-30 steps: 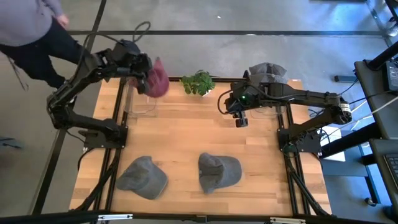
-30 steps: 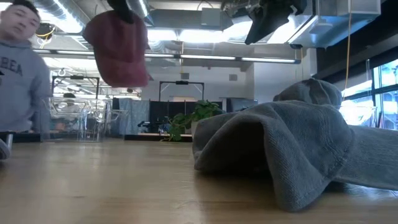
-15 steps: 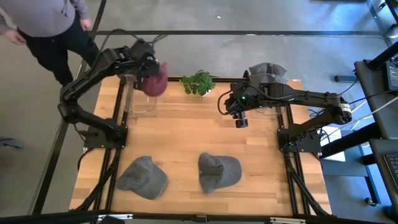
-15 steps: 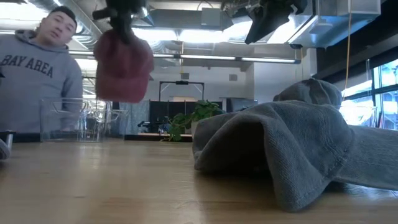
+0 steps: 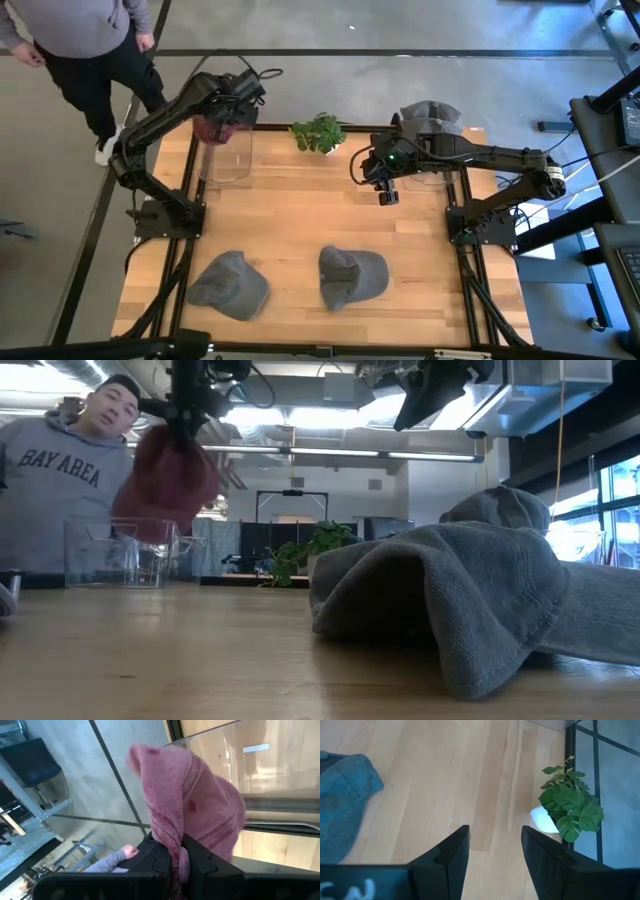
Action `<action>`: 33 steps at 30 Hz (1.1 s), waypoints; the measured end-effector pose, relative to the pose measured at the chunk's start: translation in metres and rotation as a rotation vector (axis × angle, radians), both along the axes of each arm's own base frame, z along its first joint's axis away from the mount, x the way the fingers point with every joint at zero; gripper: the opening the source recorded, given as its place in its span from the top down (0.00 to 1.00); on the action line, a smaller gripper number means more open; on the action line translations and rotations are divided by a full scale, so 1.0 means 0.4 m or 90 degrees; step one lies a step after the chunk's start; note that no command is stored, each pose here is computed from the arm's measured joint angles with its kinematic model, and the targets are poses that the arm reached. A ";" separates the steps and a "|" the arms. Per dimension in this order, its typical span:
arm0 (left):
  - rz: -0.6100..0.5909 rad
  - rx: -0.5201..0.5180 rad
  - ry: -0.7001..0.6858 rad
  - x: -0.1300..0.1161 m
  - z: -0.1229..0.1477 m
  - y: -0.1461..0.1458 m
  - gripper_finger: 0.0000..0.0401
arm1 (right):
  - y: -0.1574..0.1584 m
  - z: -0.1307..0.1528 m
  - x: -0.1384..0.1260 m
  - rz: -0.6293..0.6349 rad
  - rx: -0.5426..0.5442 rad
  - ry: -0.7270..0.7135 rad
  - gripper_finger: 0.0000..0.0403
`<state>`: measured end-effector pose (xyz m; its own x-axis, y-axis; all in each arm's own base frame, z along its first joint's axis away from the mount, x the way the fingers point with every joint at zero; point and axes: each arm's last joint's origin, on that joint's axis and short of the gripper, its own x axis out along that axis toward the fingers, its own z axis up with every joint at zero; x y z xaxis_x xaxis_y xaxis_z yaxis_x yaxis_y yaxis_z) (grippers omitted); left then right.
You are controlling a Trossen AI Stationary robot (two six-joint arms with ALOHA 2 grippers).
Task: Pick & Place hat
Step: Put the red cap into the left transparent bin
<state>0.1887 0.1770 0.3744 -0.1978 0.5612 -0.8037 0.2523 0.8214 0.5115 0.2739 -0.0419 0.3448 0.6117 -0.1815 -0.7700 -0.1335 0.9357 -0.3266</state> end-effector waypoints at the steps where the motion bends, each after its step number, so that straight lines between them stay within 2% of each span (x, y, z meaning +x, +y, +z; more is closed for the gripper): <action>1: 0.000 -0.002 -0.001 0.005 -0.005 0.004 0.95 | 0.000 0.000 0.000 0.000 0.000 -0.001 0.55; 6: 0.032 -0.031 -0.014 0.023 -0.034 0.034 0.95 | 0.000 0.002 0.003 0.001 -0.002 -0.009 0.55; 17: 0.138 -0.039 -0.030 0.029 -0.101 0.133 0.95 | 0.000 0.002 0.003 0.001 -0.002 -0.009 0.55; 23: 0.183 -0.036 -0.040 0.011 -0.129 0.192 0.91 | 0.000 0.002 0.003 0.001 -0.002 -0.009 0.55; 33: 0.239 -0.046 -0.069 -0.028 -0.140 0.234 0.89 | 0.000 0.002 0.003 0.002 -0.003 -0.007 0.55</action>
